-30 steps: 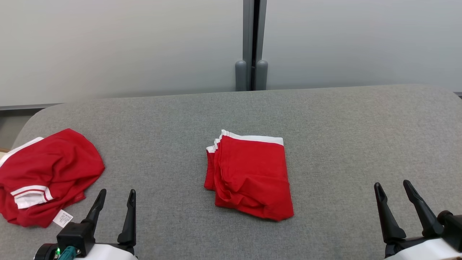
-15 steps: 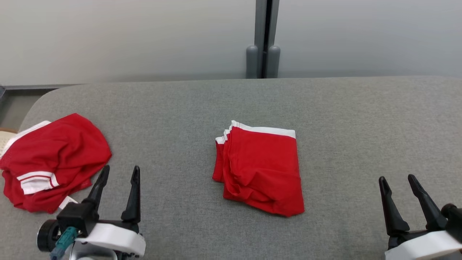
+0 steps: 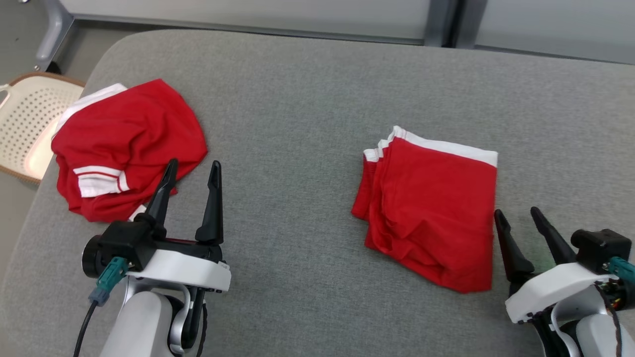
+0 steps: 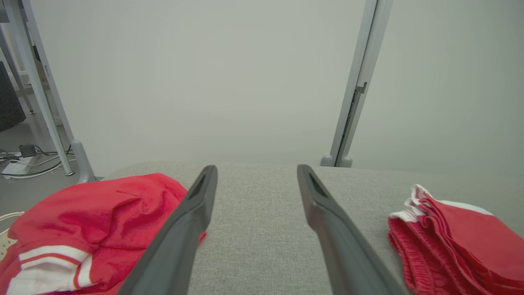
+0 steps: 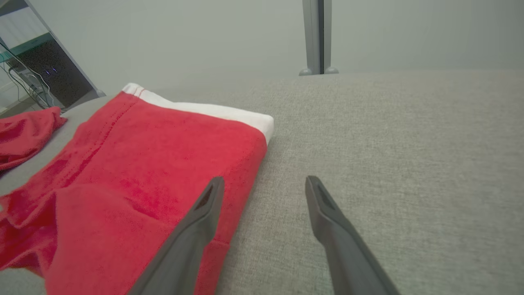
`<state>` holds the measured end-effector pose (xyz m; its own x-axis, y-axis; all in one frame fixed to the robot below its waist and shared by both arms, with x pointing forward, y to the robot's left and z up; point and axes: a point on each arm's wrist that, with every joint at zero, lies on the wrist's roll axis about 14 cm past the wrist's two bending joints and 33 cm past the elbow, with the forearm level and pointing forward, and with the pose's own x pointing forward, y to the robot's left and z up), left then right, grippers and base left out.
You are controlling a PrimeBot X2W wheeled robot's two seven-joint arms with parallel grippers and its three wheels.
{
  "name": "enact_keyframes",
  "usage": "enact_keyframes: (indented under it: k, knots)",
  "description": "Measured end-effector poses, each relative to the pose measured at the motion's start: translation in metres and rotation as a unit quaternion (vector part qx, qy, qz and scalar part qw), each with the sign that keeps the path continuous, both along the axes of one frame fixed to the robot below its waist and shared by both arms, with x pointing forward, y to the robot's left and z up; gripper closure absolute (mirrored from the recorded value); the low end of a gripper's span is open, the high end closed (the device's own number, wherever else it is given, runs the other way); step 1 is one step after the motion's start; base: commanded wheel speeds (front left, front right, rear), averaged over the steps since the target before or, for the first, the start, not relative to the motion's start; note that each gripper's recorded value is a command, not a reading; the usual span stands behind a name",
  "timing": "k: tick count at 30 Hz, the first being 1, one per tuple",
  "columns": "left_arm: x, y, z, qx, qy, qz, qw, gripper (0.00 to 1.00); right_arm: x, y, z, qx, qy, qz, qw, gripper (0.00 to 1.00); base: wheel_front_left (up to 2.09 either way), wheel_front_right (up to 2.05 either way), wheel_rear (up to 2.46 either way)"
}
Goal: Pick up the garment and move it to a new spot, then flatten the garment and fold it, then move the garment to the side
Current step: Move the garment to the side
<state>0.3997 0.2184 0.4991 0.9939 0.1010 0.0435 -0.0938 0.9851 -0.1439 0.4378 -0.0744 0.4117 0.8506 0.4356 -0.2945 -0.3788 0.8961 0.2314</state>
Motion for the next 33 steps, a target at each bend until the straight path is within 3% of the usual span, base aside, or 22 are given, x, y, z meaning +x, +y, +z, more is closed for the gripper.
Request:
enact_keyframes:
  k: [4,8,9,10,11,12,24,33]
  knots:
    - [0.001,0.011,-0.008,0.003,0.013,0.017,1.000,0.00,-0.005,0.028,-0.039,0.006,0.063,0.035,0.997,0.00,0.00,0.00,0.00]
    - [0.002,0.019,-0.009,0.008,0.013,0.030,0.999,0.00,-0.002,0.042,-0.054,0.014,0.089,0.050,0.995,0.01,0.00,0.00,0.00]
    - [0.003,0.019,-0.009,0.011,0.014,0.031,0.999,0.00,-0.002,0.044,-0.056,0.016,0.094,0.053,0.994,0.39,0.00,0.00,0.00]
    - [0.003,0.020,-0.009,0.011,0.014,0.031,0.999,0.00,-0.001,0.045,-0.056,0.016,0.095,0.056,0.994,0.61,0.00,0.00,0.00]
    - [0.005,0.018,-0.009,0.012,0.013,0.029,0.999,0.00,-0.001,0.045,-0.055,0.018,0.096,0.056,0.994,0.91,0.00,0.00,0.00]
    - [0.006,0.017,-0.009,0.012,0.012,0.027,0.999,0.00,-0.001,0.045,-0.055,0.019,0.096,0.056,0.994,1.00,0.00,0.00,0.00]
    - [0.034,-0.028,-0.008,0.024,-0.004,-0.049,0.999,0.00,-0.016,0.010,-0.042,0.011,0.075,0.022,0.997,1.00,0.00,0.00,0.00]
    - [0.077,-0.121,0.005,0.018,-0.045,-0.189,0.981,0.00,-0.044,-0.126,-0.042,-0.070,0.077,-0.109,0.989,1.00,0.00,0.00,0.00]
